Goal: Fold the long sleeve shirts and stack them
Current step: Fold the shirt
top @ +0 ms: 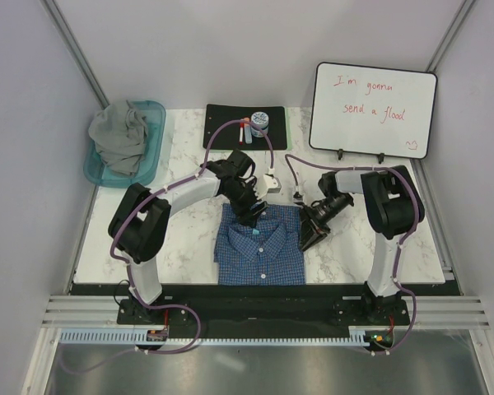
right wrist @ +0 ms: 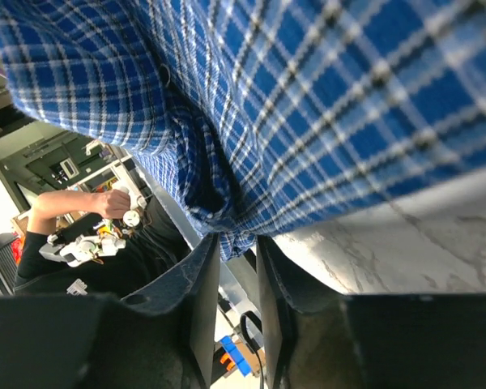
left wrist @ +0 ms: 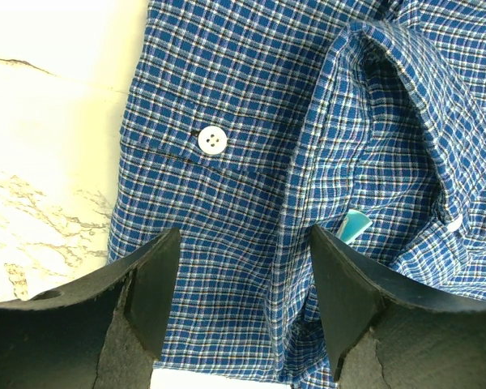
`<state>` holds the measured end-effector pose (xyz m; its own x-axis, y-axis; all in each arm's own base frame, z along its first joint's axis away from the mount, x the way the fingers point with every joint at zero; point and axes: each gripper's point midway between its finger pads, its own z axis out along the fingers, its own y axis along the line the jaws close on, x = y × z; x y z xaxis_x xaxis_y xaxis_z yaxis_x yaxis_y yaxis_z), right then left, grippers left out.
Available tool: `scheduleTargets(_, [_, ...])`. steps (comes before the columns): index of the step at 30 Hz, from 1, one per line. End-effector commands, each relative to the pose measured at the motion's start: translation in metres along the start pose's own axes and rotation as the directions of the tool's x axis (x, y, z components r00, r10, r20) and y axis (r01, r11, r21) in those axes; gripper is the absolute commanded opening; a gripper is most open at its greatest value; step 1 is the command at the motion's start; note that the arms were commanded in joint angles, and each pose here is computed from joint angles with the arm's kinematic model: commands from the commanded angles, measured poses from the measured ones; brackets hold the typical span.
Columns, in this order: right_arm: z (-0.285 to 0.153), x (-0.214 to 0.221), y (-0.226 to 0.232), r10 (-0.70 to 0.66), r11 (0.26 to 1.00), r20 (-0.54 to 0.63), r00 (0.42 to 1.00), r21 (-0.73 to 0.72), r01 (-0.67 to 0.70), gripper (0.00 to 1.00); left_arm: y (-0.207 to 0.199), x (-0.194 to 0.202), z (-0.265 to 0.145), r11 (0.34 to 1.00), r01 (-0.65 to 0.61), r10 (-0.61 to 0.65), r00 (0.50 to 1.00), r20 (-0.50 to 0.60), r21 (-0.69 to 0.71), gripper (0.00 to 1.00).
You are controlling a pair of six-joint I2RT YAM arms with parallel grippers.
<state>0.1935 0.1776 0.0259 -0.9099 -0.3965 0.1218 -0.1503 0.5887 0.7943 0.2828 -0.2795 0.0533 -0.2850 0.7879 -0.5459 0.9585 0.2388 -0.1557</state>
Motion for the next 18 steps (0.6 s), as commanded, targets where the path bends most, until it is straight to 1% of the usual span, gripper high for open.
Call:
scheduleTargets(1, [0.006,-0.001,0.005,-0.019,1.0,-0.006,1.0,-0.016,0.018,0.34,0.003,-0.002,0.001,1.0,0.016,-0.016,1.0,0.018,-0.007,0.73])
scheduleTargets(3, [0.009,0.0,0.002,-0.018,1.0,-0.02,1.0,0.003,0.018,0.36,0.003,-0.002,0.001,1.0,0.018,-0.018,1.0,0.019,-0.005,0.73])
scheduleTargets(8, [0.011,0.001,-0.006,0.002,1.0,-0.035,0.999,0.026,-0.001,0.35,0.003,-0.002,0.0,1.0,0.021,-0.021,0.999,0.024,-0.008,0.72])
scheduleTargets(10, [0.011,0.002,-0.011,0.012,0.999,-0.038,0.999,0.046,-0.01,0.33,0.004,0.0,-0.001,1.0,0.024,-0.023,0.999,0.022,-0.009,0.72])
scheduleTargets(14, [0.003,-0.001,-0.014,0.026,0.998,-0.004,1.0,0.049,-0.026,0.28,0.004,0.002,-0.002,1.0,0.025,-0.024,0.999,0.021,-0.013,0.72])
scheduleTargets(15, [0.002,-0.001,-0.013,0.022,0.998,0.001,1.0,0.051,-0.022,0.28,0.005,0.002,-0.001,1.0,0.027,-0.027,0.999,0.021,-0.014,0.72])
scheduleTargets(18, [0.002,-0.002,-0.01,0.014,0.999,0.002,1.0,0.051,-0.014,0.37,0.006,0.001,-0.001,0.999,0.031,-0.03,0.999,0.024,-0.015,0.72])
